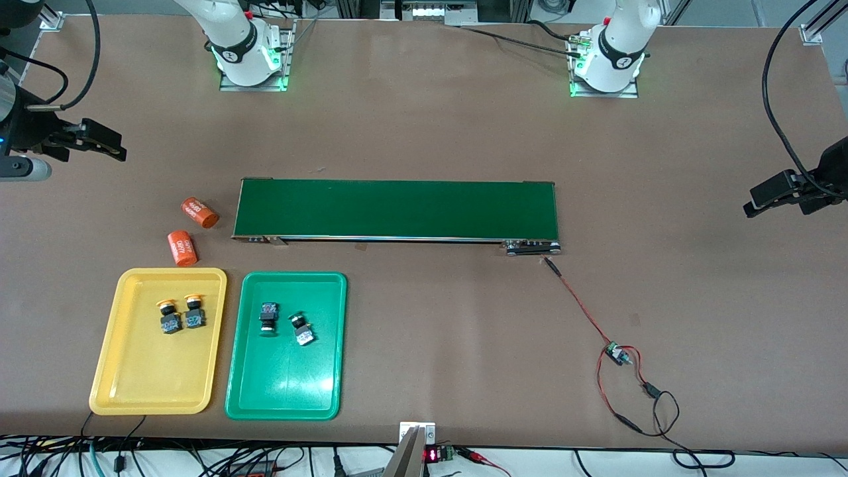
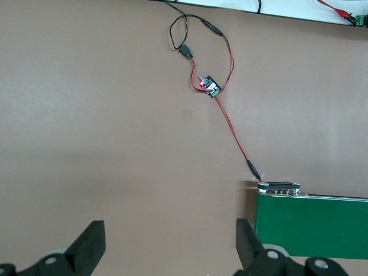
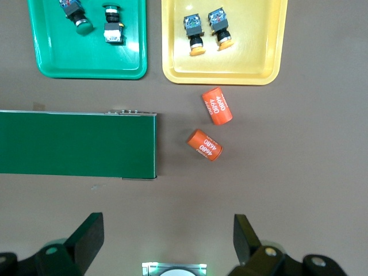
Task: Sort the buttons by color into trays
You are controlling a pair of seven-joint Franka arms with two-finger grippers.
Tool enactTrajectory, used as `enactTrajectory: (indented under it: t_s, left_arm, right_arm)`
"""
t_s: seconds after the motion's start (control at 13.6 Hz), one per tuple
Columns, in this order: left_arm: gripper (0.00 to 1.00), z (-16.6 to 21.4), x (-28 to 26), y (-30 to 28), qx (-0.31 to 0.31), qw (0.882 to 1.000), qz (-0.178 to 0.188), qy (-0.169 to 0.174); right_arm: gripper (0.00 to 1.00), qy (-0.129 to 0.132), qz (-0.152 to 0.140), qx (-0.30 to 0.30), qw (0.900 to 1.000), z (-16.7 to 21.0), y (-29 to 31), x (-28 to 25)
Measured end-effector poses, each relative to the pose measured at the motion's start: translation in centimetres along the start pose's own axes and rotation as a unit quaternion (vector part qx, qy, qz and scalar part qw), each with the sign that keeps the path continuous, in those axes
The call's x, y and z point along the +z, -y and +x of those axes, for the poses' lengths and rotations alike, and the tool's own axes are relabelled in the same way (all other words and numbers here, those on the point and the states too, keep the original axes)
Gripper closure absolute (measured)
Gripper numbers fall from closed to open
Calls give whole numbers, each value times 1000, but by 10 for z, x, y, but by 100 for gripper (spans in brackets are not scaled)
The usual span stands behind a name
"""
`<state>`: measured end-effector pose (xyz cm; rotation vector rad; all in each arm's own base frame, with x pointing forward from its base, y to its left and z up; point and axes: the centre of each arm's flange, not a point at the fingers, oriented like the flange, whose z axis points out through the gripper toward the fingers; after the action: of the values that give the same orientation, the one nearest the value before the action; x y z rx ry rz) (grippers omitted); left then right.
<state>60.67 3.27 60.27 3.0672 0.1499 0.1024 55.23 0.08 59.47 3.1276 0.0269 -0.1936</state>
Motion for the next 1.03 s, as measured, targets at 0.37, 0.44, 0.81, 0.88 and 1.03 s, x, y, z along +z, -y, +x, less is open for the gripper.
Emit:
enactTrajectory:
  t_s: [0.37,0.44,0.81,0.88,1.03]
  left_arm:
    - [0,-3,-1,-14,12,1000,-2,2]
    - [0,-4,-2,-15,13,1000,-2,3]
    - [0,-5,-4,-15,13,1000,-2,4]
    - [0,-5,-4,-15,13,1000,-2,4]
    - [0,-5,-4,-15,13,1000,-2,3]
  right_arm:
    - [0,7,0,-1,1000,1,1,6]
    - [0,7,0,-1,1000,1,1,6]
    - [0,9,0,0,1000,2,1,8]
    - [0,10,0,0,1000,3,1,9]
    - [0,12,0,0,1000,4,1,12]
